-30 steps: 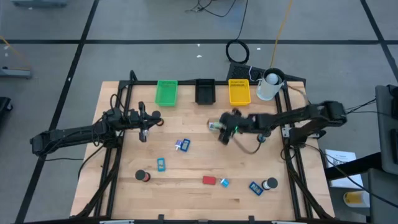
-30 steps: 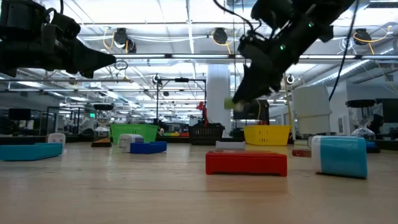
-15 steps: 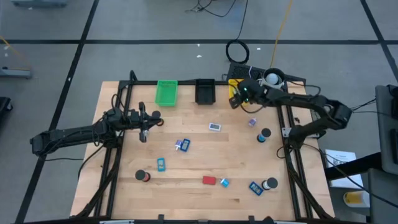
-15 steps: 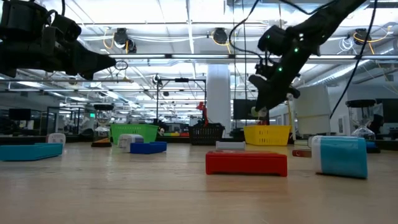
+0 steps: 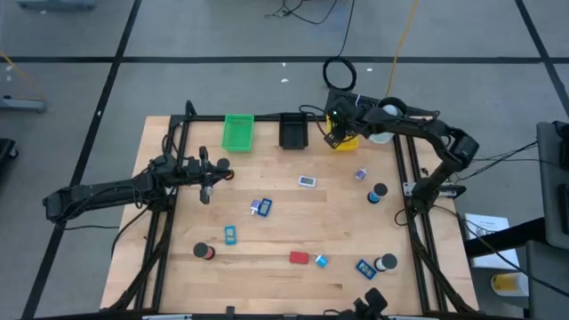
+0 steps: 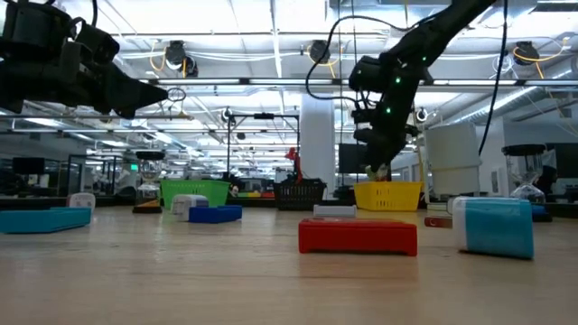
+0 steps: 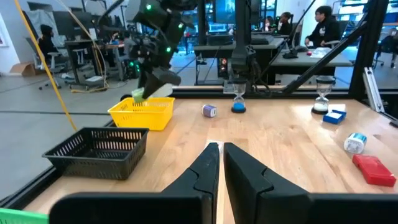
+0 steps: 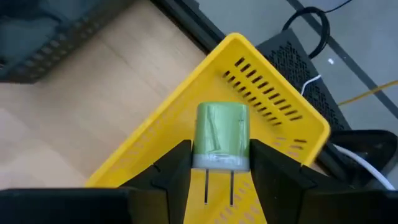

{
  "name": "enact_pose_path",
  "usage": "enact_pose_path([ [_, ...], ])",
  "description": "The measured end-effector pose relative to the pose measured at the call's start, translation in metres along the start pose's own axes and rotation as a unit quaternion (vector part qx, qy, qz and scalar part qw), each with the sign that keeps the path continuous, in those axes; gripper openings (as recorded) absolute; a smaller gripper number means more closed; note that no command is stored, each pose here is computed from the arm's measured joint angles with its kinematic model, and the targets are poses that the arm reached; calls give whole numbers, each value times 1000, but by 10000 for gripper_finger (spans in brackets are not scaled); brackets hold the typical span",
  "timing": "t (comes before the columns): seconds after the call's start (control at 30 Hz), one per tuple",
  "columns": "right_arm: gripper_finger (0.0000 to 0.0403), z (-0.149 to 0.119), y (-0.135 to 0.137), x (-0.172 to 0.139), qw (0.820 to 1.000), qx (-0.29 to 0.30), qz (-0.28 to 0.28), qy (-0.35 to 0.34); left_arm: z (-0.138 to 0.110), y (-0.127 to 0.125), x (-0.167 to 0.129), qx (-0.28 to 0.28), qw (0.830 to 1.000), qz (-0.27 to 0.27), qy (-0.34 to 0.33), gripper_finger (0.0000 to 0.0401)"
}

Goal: Pick & Place Office items
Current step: Put the green charger adapter into the yellow bin, then put the orange hourglass into the green bin

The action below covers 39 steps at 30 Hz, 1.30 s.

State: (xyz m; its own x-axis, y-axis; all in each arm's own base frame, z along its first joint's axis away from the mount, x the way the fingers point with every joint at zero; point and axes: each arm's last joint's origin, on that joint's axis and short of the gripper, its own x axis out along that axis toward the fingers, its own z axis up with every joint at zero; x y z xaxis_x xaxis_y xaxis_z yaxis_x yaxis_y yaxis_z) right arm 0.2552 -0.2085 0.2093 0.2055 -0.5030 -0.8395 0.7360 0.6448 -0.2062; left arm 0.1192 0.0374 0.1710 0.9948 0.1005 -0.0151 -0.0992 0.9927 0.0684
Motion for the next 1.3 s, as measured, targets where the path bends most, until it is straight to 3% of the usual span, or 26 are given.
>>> enact_pose_path([
  [0.3,145,22,-1,25,998,-22,-35,51,1,0,0,4,1000,0,-6,33],
  [0.57,144,23,-10,45,996,27,-38,79,0,0,0,1,1000,-2,-3,33],
  [0.87,149,28,-8,49,996,63,-24,56,1,0,0,0,1000,-2,-4,33],
  [1.3,200,29,-9,50,996,67,-25,53,1,0,0,-1,1000,-2,-4,33],
])
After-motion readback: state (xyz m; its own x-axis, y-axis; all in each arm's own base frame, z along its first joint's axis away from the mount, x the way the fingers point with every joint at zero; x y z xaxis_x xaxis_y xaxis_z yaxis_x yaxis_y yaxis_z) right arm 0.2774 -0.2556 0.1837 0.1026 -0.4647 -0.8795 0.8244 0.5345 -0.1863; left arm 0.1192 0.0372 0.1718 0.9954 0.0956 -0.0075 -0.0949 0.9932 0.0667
